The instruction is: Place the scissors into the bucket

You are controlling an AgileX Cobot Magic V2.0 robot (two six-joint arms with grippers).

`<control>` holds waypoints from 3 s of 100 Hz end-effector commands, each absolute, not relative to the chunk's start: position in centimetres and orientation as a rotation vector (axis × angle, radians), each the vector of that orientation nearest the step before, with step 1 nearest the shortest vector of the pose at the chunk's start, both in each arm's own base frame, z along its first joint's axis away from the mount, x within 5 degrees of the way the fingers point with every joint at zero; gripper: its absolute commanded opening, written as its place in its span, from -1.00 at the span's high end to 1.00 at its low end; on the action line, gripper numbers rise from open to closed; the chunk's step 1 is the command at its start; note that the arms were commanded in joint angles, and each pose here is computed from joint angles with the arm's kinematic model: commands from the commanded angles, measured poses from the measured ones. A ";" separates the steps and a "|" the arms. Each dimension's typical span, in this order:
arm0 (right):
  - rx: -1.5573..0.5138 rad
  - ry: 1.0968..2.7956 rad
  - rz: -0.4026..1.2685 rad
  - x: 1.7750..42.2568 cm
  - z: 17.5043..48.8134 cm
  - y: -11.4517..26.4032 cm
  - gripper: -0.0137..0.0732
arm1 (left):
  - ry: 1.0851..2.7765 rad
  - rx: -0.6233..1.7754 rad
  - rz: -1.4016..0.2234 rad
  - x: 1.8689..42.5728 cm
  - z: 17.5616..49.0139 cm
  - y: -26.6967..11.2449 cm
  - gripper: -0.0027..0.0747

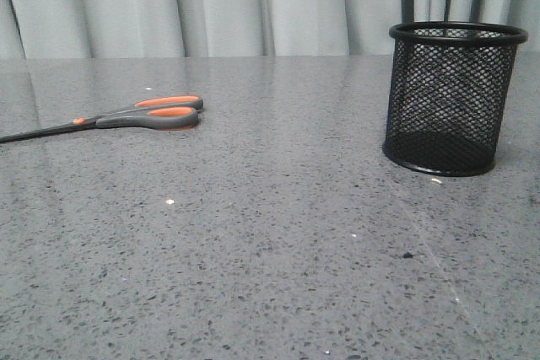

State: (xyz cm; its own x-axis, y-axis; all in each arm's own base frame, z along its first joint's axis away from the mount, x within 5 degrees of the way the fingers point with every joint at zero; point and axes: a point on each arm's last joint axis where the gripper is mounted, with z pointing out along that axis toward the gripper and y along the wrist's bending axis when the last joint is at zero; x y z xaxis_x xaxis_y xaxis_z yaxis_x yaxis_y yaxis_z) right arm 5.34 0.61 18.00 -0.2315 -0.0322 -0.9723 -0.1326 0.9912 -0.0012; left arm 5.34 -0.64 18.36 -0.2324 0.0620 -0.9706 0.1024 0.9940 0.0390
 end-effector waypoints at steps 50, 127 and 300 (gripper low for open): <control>-0.121 1.762 0.087 5.3 18.2 0.6 0.82 | 1.776 0.090 -0.049 5.4 17.6 -0.6 0.98; 0.321 1.281 0.547 5.2 22.4 0.1 0.82 | 1.362 -0.548 -0.597 5.5 20.8 0.3 0.98; -0.067 1.840 0.257 8.5 34.5 1.9 -0.49 | 1.967 1.557 0.277 30.6 34.7 -13.1 0.03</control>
State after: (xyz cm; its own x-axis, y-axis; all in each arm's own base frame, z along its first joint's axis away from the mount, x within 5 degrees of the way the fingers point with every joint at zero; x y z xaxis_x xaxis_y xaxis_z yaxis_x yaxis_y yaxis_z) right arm 8.12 1.97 32.82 -0.3767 0.0845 -0.9225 -0.1730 0.9719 0.1597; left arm 29.72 -13.11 32.79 -0.1672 0.9219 -0.3496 0.8530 0.3131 0.4175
